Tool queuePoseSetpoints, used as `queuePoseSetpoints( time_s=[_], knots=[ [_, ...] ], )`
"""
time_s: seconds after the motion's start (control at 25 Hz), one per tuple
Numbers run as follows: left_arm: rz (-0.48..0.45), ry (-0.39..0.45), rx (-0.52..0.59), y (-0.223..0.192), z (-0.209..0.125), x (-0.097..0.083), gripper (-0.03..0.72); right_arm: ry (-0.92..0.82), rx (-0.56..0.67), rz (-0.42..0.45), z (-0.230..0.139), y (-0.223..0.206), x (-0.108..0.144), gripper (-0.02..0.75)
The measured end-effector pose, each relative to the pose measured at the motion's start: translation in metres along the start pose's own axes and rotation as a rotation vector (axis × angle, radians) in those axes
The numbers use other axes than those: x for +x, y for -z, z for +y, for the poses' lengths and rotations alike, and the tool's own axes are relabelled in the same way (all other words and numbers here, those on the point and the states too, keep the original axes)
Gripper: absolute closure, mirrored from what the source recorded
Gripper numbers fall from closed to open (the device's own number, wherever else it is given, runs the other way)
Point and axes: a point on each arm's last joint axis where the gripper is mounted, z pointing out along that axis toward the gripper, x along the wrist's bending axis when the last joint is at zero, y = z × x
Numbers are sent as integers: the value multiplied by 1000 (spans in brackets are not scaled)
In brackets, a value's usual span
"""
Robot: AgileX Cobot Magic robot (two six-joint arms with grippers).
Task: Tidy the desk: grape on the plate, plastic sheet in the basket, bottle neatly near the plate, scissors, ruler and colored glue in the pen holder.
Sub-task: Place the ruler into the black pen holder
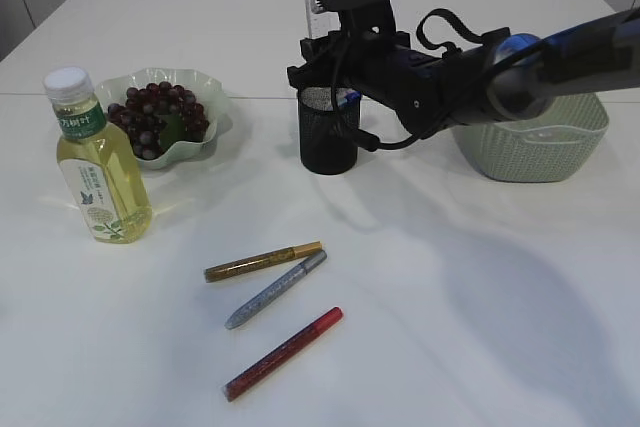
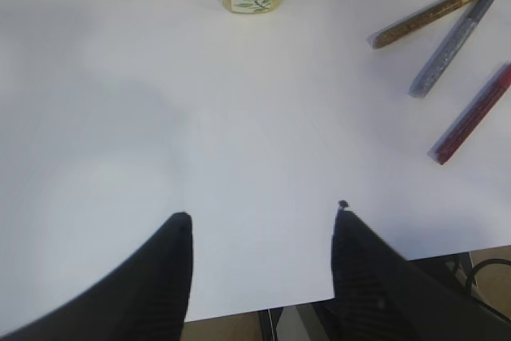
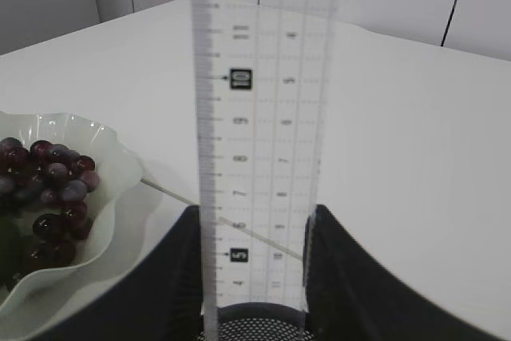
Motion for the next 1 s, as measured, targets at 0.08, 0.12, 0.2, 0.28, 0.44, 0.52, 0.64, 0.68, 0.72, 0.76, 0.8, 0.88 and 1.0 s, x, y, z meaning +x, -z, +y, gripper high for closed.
queuePoseSetpoints(
  time_s=[0.08,0.12,0.2,0.28,0.44,0.52,0.64,0.68,0.72,0.76,0.8,0.88,1.0],
  knots=[
    [0,0,2,0,0,0,276,-1,1,-5,-1,-2,-2,439],
    [0,0,2,0,0,0,276,-1,4,-4,-2,-3,-2,439],
    [0,0,2,0,0,0,276,-1,5,-4,-2,-4,-2,439],
    [-1,1,2,0,0,0,276,-1,1,-4,-1,-5,-2,439],
    [-2,1,0,0,0,0,276,-1,5,-4,-3,-6,-2,439],
    [-2,1,-2,0,1,0,276,1,14,-4,-6,-6,-3,439],
    [-2,1,-2,0,1,0,276,1,33,-3,-10,-7,-2,439],
    [-2,1,-2,0,1,0,276,1,33,-3,-10,-7,-2,439],
    [-2,1,-2,0,1,0,276,1,34,-3,-10,-7,-2,439],
    [-2,1,-4,0,1,0,276,1,36,-2,-10,-7,-2,439],
    [-2,1,-4,0,1,0,276,-1,40,-3,-10,-7,-2,439],
    [-2,1,-4,0,1,0,276,-5,49,-3,-11,-7,-2,437],
    [-2,1,-4,0,1,0,276,-7,51,-4,-11,-7,-2,427]
  ],
)
